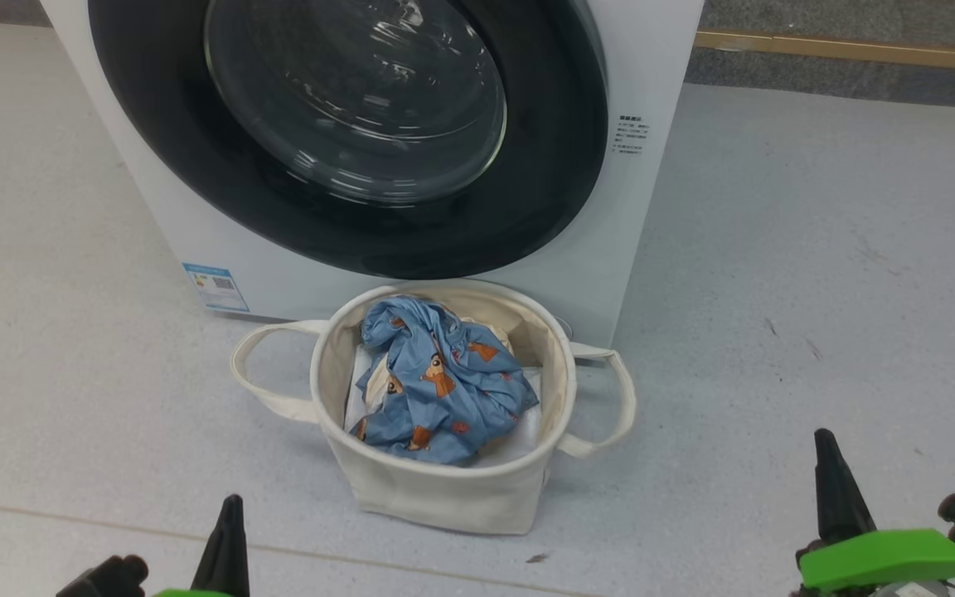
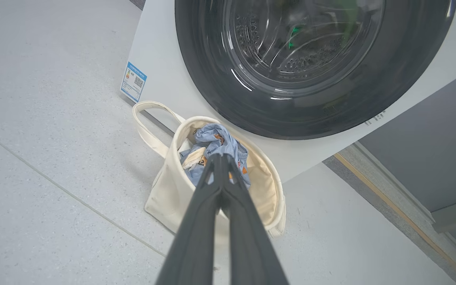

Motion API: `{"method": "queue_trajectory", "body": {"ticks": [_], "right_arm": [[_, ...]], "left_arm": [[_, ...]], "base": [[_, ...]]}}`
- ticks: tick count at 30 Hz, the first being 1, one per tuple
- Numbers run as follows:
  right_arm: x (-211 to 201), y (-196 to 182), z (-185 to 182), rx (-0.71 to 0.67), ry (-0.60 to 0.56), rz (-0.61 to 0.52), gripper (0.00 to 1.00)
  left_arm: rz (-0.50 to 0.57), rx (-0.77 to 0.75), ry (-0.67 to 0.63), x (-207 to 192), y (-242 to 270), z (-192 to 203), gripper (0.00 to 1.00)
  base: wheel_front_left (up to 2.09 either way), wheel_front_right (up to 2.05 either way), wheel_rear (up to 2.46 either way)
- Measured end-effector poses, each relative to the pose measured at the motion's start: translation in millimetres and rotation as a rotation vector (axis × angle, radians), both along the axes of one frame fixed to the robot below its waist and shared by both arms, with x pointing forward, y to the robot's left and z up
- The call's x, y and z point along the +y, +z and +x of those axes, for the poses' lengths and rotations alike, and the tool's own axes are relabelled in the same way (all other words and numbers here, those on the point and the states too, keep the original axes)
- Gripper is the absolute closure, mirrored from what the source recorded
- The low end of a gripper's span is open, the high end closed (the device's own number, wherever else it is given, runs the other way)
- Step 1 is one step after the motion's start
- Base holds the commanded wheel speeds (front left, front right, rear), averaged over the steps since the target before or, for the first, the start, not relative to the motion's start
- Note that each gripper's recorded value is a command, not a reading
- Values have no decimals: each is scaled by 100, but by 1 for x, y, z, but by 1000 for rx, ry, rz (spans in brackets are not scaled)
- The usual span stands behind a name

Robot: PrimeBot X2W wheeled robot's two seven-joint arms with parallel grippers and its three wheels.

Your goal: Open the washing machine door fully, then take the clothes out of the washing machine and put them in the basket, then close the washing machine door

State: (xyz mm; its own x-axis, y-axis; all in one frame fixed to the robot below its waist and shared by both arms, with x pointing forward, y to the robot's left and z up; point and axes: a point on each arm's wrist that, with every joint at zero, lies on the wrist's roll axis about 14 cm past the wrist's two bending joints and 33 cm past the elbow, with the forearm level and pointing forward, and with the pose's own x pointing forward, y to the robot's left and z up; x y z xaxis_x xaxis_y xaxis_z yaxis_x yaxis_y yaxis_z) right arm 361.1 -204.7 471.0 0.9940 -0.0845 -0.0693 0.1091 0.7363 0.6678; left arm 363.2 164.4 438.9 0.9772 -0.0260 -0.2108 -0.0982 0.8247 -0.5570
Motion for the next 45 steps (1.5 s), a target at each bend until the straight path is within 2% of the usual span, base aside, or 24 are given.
{"method": "queue_trajectory", "body": {"ticks": [45], "right_arm": [[-1, 0, 7, 4, -23, 486, 100]], "left_arm": [[-544, -3, 112, 14, 14, 6, 100]], "base": [[0, 0, 0]]}}
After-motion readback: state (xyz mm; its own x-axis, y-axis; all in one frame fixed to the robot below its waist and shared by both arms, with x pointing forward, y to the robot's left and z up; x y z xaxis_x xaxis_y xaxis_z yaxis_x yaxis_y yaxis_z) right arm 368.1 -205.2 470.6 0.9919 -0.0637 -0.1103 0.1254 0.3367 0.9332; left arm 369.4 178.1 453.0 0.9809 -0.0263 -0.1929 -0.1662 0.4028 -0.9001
